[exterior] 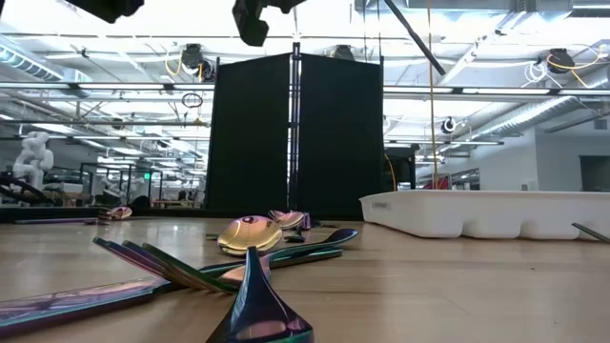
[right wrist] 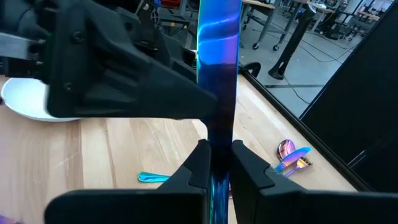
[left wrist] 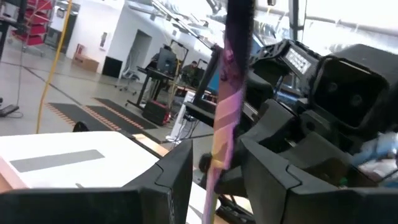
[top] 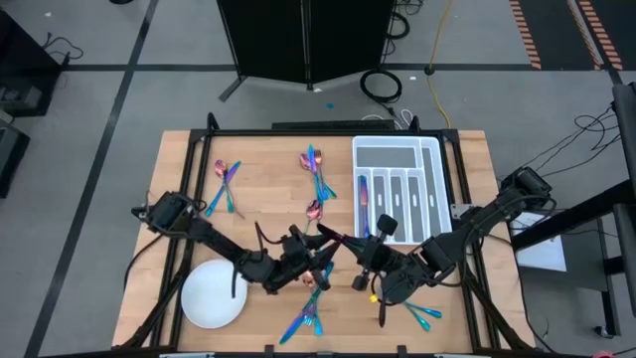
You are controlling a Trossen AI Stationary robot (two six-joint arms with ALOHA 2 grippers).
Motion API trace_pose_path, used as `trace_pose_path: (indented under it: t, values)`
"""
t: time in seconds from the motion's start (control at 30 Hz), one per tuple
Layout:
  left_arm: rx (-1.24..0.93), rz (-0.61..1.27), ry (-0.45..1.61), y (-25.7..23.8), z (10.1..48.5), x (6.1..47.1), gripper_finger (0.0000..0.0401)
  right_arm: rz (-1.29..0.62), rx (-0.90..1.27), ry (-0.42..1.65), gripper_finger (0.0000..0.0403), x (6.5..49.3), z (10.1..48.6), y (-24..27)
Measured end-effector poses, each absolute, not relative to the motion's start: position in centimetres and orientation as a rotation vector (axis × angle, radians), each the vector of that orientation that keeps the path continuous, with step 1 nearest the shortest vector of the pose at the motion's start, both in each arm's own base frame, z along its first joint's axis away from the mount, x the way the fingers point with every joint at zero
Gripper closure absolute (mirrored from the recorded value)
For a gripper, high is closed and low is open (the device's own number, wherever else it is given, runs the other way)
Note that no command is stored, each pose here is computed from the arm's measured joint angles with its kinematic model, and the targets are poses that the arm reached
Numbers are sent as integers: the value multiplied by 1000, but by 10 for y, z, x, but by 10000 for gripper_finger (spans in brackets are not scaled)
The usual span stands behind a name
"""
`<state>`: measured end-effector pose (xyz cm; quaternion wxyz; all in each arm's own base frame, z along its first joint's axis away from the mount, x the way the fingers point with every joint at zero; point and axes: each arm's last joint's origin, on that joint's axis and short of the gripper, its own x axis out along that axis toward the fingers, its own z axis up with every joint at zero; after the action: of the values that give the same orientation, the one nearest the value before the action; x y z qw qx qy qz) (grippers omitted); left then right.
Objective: Sort silverware
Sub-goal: Put the blue knife into the utensil organizer
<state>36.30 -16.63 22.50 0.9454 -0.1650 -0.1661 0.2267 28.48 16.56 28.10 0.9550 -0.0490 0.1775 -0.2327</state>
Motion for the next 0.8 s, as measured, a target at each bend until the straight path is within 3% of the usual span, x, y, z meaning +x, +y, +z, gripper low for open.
trace_pose_path:
  t: [0.3, 0.4, 0.53, 0.8]
  values:
    - [-364, 464, -362, -157, 226, 367, 276, -478, -102, 359, 385, 285, 281, 165]
    - [-362, 462, -362, -157, 226, 367, 307, -478, -103, 360, 385, 285, 281, 165]
    - [-351, 444, -362, -157, 227, 367, 383, -479, -108, 361, 382, 285, 281, 165]
    - [-319, 452, -352, -157, 226, 367, 397, -463, -147, 370, 343, 285, 281, 166]
